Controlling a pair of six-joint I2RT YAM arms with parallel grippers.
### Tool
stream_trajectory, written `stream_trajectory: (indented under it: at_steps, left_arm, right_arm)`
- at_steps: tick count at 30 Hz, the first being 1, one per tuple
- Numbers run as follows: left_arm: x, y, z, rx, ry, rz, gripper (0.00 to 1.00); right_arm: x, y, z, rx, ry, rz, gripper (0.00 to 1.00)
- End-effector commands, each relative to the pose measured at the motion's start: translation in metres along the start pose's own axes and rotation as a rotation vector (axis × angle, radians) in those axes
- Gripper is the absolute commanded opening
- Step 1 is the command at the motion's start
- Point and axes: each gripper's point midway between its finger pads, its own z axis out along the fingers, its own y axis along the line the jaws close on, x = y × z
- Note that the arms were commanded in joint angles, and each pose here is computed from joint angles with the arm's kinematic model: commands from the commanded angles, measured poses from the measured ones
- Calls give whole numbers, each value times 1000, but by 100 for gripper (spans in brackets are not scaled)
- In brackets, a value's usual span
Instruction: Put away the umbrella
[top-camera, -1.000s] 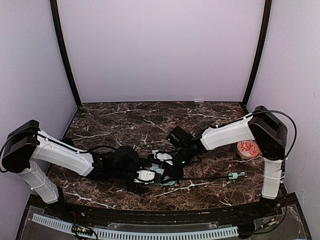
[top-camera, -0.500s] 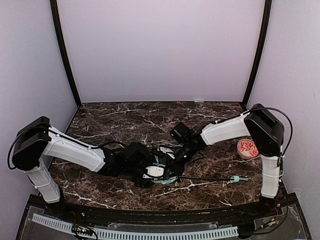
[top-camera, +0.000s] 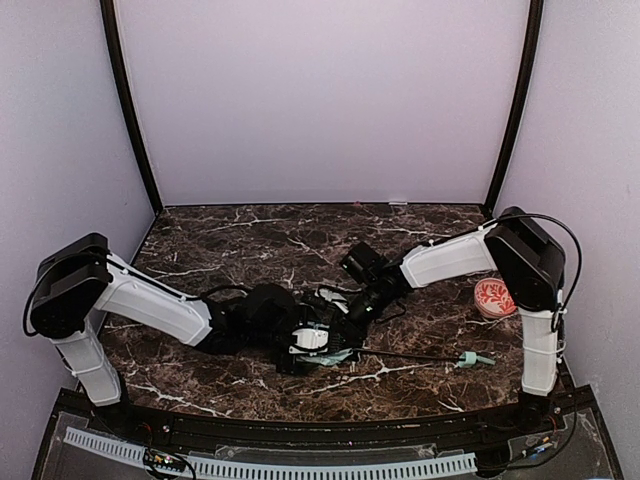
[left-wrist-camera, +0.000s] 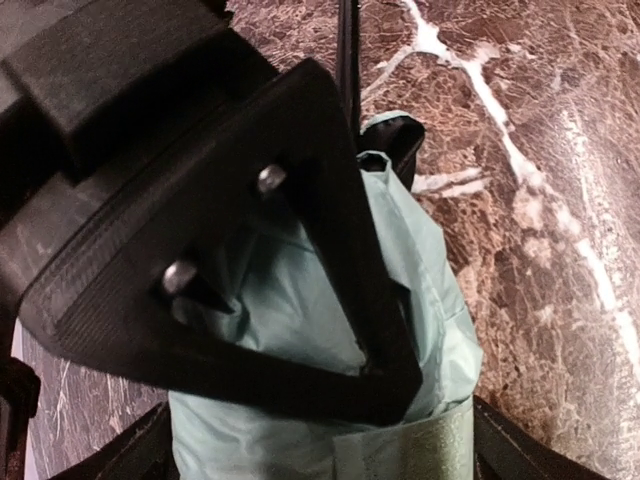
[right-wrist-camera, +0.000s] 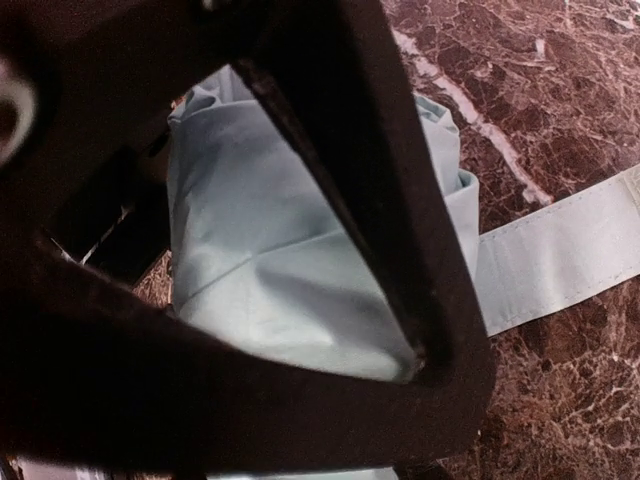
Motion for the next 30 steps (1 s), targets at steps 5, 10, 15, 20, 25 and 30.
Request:
stream_trajectory:
  at_steps: [5, 10, 15, 20, 25, 30]
  left_arm:
    - [80, -67, 9, 313, 280, 36, 48]
    - [72, -74, -8, 393, 237, -8, 70]
    - [65, -59, -16, 361, 168, -24, 81]
    - [48, -48, -2, 363, 124, -78, 67]
    - [57, -63, 0, 428, 157, -70, 26]
    - [59, -70, -4, 476, 174, -63, 0]
  right_arm:
    - [-8, 3, -9, 24, -10, -90, 22]
    - [-5, 1, -21, 66, 9, -146, 18]
    - [2, 7, -20, 30, 35, -184, 17]
    - [-10, 7, -19, 37, -5, -189, 17]
    - [-11, 5, -22, 57, -14, -191, 18]
    - [-18, 0, -34, 100, -26, -201, 26]
